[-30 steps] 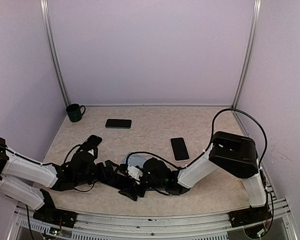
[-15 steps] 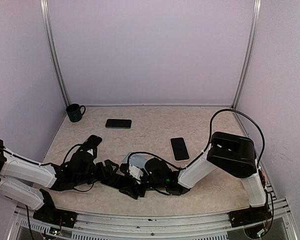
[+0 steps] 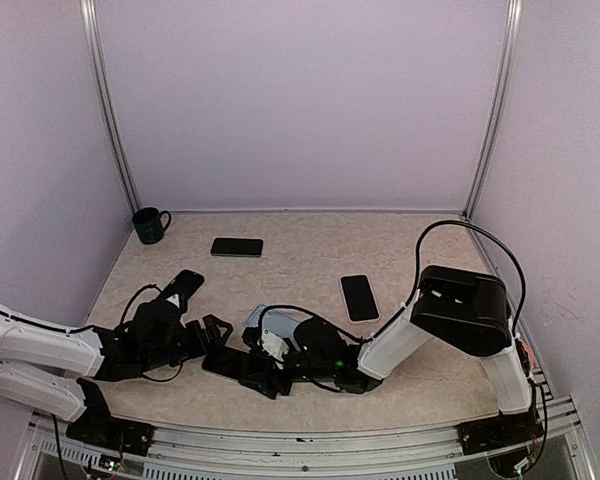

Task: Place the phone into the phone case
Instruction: Pick up the phone at the center of the board.

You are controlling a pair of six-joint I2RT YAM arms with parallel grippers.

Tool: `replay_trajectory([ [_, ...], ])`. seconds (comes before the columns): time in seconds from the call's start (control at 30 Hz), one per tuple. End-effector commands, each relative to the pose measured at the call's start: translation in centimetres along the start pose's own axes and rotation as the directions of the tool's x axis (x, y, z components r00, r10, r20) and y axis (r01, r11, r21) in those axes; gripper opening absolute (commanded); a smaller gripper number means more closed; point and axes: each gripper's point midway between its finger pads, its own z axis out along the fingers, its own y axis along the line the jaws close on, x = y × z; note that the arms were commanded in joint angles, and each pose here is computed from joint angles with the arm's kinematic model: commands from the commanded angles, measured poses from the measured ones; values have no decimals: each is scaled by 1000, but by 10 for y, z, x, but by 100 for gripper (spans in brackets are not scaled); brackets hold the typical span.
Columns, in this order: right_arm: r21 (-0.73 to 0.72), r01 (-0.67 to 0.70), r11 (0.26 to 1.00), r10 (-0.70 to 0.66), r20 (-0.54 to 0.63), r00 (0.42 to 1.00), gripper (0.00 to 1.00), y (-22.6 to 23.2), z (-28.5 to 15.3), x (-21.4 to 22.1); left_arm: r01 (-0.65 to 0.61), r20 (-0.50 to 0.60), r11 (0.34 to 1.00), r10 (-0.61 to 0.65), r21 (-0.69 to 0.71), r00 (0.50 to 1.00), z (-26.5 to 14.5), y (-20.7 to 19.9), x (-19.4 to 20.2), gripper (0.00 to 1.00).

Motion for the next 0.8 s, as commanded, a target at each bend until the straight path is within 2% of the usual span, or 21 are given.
replay_trajectory([
  [0.0,8,-2,1000,4,-220,976,77,-2,-3,71,-2,38,1000,3,-5,999,-4,-5,-15,98],
  [0.23,-15,-14,1000,10,-265,964,83,2,-3,78,3,51,1000,-3,-5,999,-8,-3,-20,98],
  [0.47,12,-17,1000,20,-333,943,83,-2,-2,92,3,55,1000,-3,-3,998,-8,-4,-23,98],
  [0.6,12,-25,1000,27,-359,933,78,-2,-3,101,5,59,1000,-4,-2,998,-9,-5,-24,98],
  [0.77,-3,-38,999,35,-366,930,68,1,-2,105,5,71,1000,-5,-2,997,-12,-5,-29,98],
])
